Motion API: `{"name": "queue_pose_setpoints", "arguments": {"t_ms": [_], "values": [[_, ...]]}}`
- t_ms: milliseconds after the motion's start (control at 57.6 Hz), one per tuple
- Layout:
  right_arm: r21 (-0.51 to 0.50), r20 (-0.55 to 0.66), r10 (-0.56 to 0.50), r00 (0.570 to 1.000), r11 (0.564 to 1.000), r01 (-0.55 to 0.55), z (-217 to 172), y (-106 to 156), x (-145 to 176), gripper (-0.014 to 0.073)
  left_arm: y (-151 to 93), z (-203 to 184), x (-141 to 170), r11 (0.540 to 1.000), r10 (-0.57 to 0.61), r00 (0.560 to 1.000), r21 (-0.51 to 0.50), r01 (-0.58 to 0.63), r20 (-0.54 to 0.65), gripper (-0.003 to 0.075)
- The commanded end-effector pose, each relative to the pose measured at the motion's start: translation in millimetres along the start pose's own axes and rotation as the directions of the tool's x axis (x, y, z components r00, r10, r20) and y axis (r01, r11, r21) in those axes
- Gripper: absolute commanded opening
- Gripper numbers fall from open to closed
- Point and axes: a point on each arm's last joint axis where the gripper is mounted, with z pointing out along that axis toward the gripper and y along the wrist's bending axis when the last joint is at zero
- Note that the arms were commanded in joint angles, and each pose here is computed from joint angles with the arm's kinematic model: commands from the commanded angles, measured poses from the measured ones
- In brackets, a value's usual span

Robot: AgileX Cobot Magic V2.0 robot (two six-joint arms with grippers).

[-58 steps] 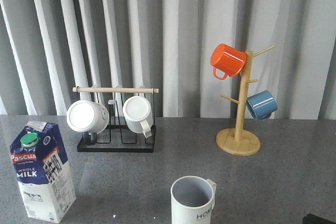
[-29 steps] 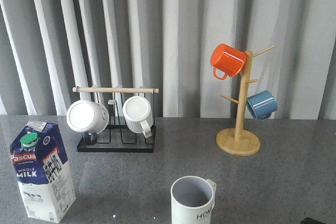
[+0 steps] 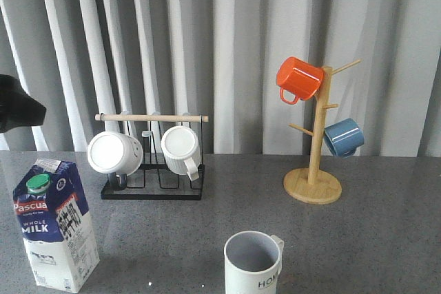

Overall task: Place milk next to cup
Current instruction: 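Lower the left gripper onto the milk carton top and grasp it, then lift the milk carton and carry it toward the white mug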

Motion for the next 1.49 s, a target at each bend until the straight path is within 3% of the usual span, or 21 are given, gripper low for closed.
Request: {"name": "queue_pose_setpoints", "arguments": {"t_ms": [0,365,660,1077,1216,1390,1477], "values": [[0.014,0.026,-0.008,1.000,1.000,0.008,-1,-2,-9,-0.0010,3,3,-15,1.000,0.007,0.999,-0.013,-0.006,0.041,0.0591],[0.017,0.026,-0.008,1.000,1.000,0.008,-1,-2,-9,-0.0010,20,52,-7,0.996,-0.020,0.995,-0.083,0.011,-0.101,0.0591],[0.018,0.026,-0.008,1.000,1.000,0.008,-1,-2,-9,-0.0010,25,84,1,0.996,-0.039,0.983,-0.081,0.025,-0.181,0.0591],[0.030,0.027,-0.009,1.000,1.000,0.008,-1,-3,-9,-0.0010,34,136,26,0.996,-0.061,0.922,-0.078,0.034,-0.383,0.0566],[0.030,0.027,-0.009,1.000,1.000,0.008,-1,-3,-9,-0.0010,35,139,28,0.996,-0.062,0.918,-0.077,0.035,-0.392,0.0455],[0.030,0.027,-0.009,1.000,1.000,0.008,-1,-3,-9,-0.0010,28,135,24,0.997,-0.073,0.926,-0.042,0.062,-0.370,0.0172],[0.030,0.027,-0.009,1.000,1.000,0.008,-1,-3,-9,-0.0010,15,131,20,0.994,-0.079,0.933,0.042,0.100,-0.351,0.0045]]}}
